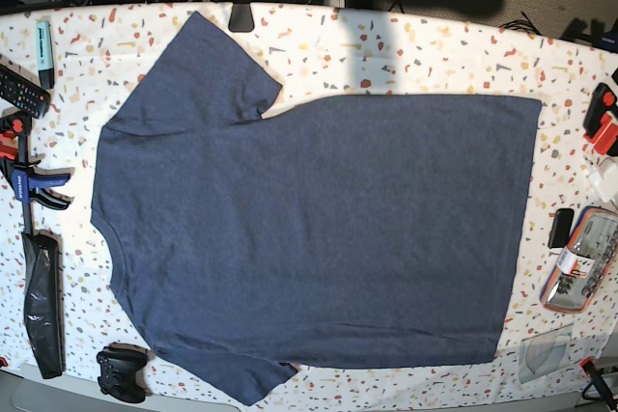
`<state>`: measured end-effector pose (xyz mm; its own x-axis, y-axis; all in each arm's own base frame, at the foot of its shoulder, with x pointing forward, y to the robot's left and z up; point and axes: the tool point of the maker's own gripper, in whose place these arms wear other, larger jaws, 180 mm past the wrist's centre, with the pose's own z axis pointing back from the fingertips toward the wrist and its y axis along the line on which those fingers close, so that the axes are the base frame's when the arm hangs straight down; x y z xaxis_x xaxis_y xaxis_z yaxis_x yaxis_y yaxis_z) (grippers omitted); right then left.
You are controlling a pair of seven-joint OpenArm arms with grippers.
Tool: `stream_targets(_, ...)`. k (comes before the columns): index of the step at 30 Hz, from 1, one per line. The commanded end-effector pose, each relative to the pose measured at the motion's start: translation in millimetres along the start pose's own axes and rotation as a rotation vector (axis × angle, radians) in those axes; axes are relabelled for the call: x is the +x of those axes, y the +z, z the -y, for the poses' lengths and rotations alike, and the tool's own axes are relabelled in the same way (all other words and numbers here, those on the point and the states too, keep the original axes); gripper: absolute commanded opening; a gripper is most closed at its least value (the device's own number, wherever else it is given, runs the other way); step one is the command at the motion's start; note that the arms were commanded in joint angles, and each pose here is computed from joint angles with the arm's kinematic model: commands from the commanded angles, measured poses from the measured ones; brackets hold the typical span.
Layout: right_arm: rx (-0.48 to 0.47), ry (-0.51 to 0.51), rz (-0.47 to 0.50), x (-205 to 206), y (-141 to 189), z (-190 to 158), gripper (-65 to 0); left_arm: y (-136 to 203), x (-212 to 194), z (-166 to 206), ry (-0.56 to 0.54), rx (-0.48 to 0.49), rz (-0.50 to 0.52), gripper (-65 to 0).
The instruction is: Fold the T-shirt properly
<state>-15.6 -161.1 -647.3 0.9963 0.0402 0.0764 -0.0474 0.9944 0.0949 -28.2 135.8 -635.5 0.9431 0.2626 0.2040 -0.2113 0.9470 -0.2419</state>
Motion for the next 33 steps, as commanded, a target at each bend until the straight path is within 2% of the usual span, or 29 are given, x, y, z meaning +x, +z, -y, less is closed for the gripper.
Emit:
stream_targets(1,0.008,0.012,0.006,-3.9,3.4,3.6,-45.3,4.9,-2.7,-0.2,-0.003,-0.015,0.01,-50.0)
stream_targets(5,0.04,0.051,0.038,-7.3,14.3,3.0,-45.3,18.1,2.9,-0.4,-0.025,-0.055,0.052,-50.0)
stream_targets(9,0.075,0.149,0.071,-11.8,30.0,-2.2,-45.3,33.0,6.1,-10.5,-0.063,-0.033,0.077,-50.0)
stream_targets(15,0.153,0.259,0.119,-23.0,57.2,-25.3,-45.3,62.8,13.5,-18.3,-0.051,-0.034,0.145,-50.0)
stream_targets(24,0.227,0.335,0.173,-36.2,95.4,-56.6,-45.3,106.5,21.7,-23.6,-0.132,-0.019,0.209,-50.0)
stream_targets(28,0.235,0.358,0.193,-39.1,112.6,-60.4,-45.3,122.9,25.0,-24.2,-0.18,-0.007,0.208,-50.0)
stream_targets(33,0.241,0.406,0.218,-41.0,138.5,-60.0,-45.3,147.8,40.6,-19.9,-0.224,-0.002,0.264,-50.0)
